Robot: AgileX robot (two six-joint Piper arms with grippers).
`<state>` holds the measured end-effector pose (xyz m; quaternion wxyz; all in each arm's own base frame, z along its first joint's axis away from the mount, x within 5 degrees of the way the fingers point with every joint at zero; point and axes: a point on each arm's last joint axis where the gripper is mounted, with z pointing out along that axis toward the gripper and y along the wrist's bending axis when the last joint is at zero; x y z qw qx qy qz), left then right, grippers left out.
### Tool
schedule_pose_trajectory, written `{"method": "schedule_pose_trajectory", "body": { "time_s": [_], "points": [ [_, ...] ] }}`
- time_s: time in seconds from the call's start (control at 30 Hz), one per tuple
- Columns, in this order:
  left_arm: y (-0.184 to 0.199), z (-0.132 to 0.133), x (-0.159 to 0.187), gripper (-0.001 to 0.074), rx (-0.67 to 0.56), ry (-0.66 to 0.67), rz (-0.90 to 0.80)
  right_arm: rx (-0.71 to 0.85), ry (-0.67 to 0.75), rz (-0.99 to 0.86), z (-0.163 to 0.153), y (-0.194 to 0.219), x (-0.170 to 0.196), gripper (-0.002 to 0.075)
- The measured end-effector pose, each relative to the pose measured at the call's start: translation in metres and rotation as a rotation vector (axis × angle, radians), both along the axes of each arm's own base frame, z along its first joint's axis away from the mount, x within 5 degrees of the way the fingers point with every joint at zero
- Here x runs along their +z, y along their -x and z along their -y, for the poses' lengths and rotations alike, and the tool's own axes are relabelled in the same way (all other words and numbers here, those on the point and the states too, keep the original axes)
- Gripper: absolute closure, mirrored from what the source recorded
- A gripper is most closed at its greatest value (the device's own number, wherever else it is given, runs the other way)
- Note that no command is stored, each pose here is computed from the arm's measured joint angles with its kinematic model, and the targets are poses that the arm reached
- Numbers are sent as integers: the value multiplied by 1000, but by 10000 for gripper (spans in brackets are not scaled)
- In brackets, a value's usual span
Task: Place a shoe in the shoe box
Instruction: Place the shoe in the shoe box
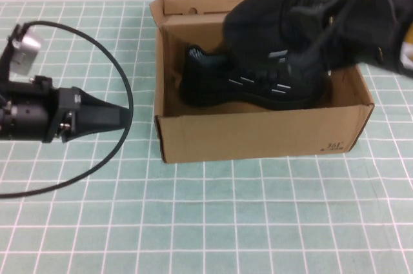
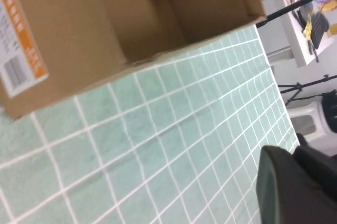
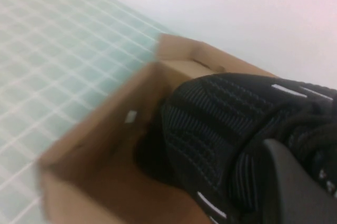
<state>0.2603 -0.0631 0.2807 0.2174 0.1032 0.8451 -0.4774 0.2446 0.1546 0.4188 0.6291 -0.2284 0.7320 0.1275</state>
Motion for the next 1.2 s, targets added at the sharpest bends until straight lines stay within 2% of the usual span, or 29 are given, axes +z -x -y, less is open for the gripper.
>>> {"method": "schedule_pose_trajectory", "body": {
  "time_s": [0.17,0.4,0.5,0.63,0.7,0.83,0.97,1.2],
  "points": [
    [25,2,33,727,-17,-20,153,-6,-75,-52,-10,-36,10,732],
    [80,-1,77,730,12,-167,381,217,76,-197,-39,-71,1,732],
    [103,-7,88,731,76,-271,446,295,-7,-281,-37,-90,-8,732],
    [135,-14,101,731,179,-380,545,310,-261,-383,-18,-120,-21,732],
    [149,-17,106,731,226,-415,585,323,-327,-422,-10,-132,-32,732],
    [173,-21,113,731,306,-457,644,413,-356,-529,-9,-143,-57,732],
    [181,-24,114,731,352,-472,643,489,-344,-617,-14,-148,-80,732],
    [181,-25,114,731,365,-470,629,497,-347,-694,-18,-157,-104,732]
  ]
}}
